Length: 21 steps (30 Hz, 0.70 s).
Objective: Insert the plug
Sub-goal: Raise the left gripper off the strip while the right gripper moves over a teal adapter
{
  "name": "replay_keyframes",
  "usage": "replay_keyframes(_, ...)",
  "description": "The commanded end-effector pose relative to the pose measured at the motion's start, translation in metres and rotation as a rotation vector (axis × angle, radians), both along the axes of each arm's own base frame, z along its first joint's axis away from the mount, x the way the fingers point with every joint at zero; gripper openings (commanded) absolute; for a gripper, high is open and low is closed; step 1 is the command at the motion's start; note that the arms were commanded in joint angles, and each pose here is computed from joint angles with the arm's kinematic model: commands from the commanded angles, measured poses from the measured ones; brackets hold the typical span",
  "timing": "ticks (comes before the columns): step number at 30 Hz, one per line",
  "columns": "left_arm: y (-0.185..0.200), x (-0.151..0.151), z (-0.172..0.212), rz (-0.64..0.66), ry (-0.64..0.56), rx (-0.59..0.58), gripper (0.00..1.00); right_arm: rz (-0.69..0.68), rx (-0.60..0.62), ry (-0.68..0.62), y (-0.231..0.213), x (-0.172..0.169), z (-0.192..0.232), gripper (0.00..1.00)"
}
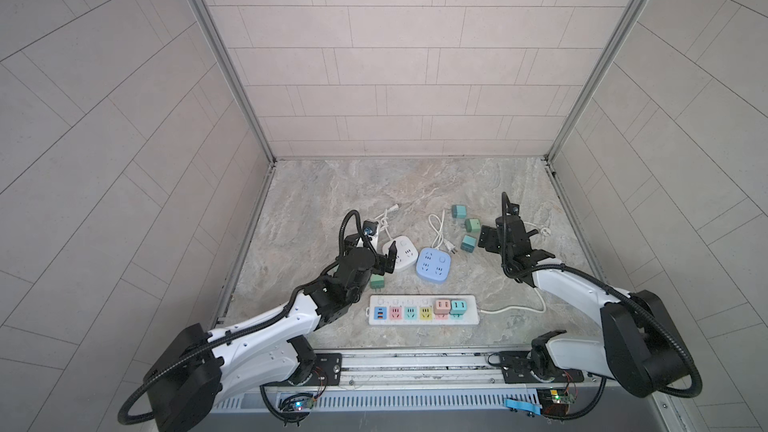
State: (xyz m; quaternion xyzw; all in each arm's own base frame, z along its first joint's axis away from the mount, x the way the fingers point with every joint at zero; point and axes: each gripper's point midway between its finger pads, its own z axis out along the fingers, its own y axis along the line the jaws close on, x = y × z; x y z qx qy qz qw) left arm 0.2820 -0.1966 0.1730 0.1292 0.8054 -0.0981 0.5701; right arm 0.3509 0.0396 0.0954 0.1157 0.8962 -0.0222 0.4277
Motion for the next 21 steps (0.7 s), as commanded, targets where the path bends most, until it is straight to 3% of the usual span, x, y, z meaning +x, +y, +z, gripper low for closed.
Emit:
replay_keyframes(1, -0.013, 0.005, 0.015, -0.021, -0.007, -0.086, 0.95, 0.060, -0.028, 0.078, 0.010, 0.003, -0.001, 0.96)
replay_keyframes(8, -0.014, 0.004, 0.012, -0.031, -0.017, -0.094, 0.95, 0.183, 0.149, 0.190, 0.053, 0.005, -0.011, 0.89)
replay_keyframes(21, -0.020, -0.002, 0.019, -0.084, -0.022, -0.126, 0.95, 0.177, 0.070, 0.329, 0.070, 0.003, -0.043, 0.86)
